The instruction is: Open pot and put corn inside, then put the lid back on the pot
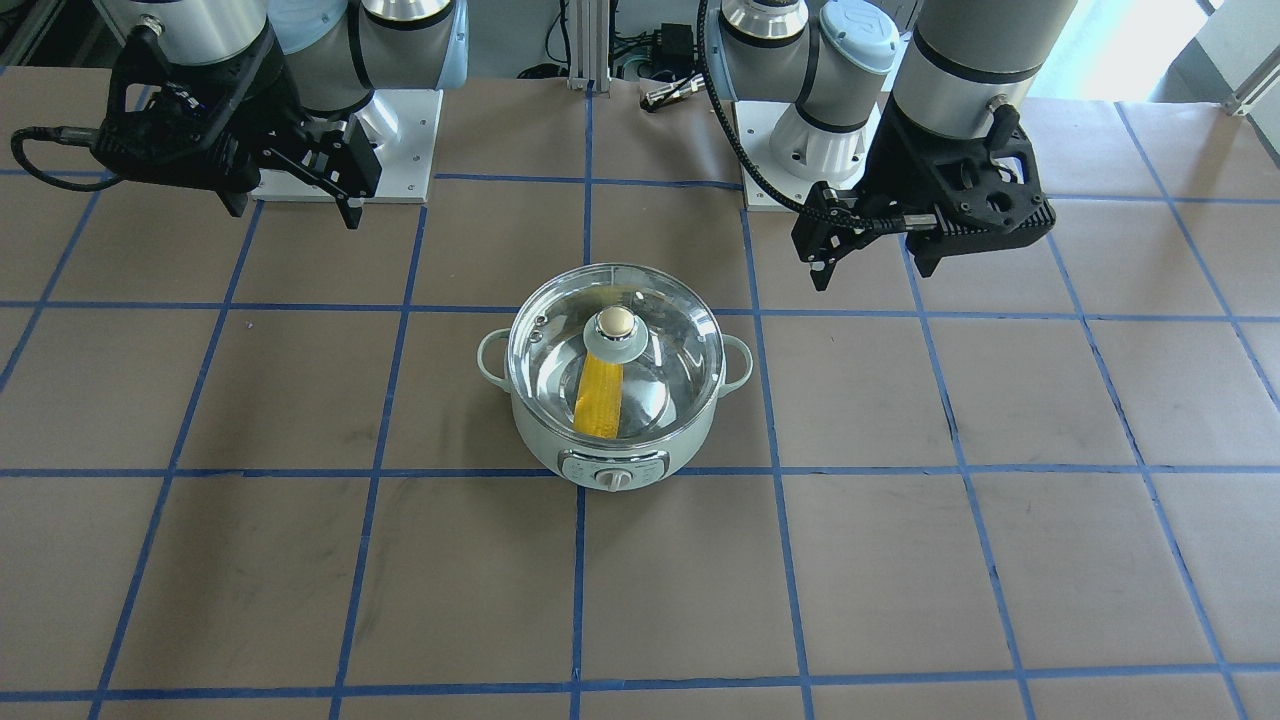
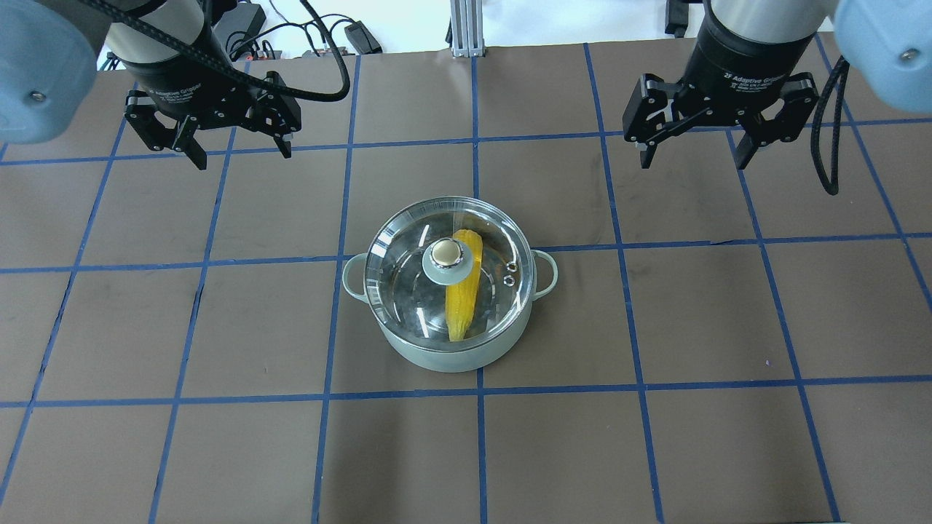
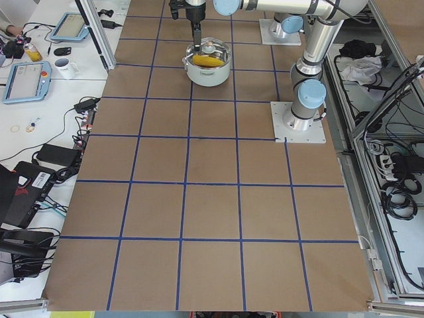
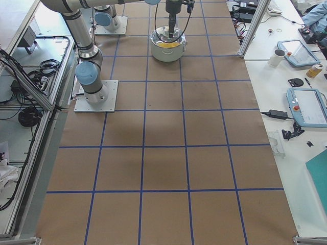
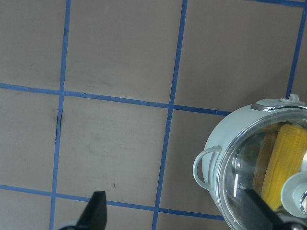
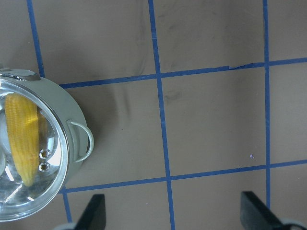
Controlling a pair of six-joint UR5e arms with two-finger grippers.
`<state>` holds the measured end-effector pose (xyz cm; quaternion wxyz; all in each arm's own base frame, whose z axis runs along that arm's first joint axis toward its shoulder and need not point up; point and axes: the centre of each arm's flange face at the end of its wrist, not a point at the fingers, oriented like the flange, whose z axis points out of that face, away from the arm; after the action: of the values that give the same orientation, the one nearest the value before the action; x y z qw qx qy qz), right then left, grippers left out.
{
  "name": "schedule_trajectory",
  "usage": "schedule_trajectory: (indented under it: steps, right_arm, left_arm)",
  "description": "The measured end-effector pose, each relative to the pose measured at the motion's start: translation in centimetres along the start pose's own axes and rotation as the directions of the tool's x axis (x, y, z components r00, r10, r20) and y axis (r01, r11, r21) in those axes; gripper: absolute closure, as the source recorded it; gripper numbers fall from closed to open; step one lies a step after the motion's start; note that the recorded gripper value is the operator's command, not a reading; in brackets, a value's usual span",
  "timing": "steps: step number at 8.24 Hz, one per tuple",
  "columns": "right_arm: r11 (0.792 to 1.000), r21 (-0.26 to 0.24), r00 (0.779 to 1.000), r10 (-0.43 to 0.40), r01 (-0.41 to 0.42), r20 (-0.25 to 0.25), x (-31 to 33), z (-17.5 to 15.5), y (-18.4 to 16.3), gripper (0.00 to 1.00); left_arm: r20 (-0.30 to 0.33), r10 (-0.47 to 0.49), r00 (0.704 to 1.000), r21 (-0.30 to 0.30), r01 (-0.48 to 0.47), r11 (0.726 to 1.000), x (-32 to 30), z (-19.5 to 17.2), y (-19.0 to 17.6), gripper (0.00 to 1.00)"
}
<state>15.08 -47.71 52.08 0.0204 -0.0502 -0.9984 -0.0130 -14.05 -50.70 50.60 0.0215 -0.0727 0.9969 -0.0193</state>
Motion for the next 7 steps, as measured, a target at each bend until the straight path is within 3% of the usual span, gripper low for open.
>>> schedule_trajectory:
  steps: [7]
  right_arm:
    - [1.0,0.007,1.0,0.004,-0.004,0.015,-0.21,0.3,-0.25,0.0]
  left_arm:
    - [-0.002,0.0,1.0,-0.004,0.0,1.0,0.03,0.09,0.04,0.0]
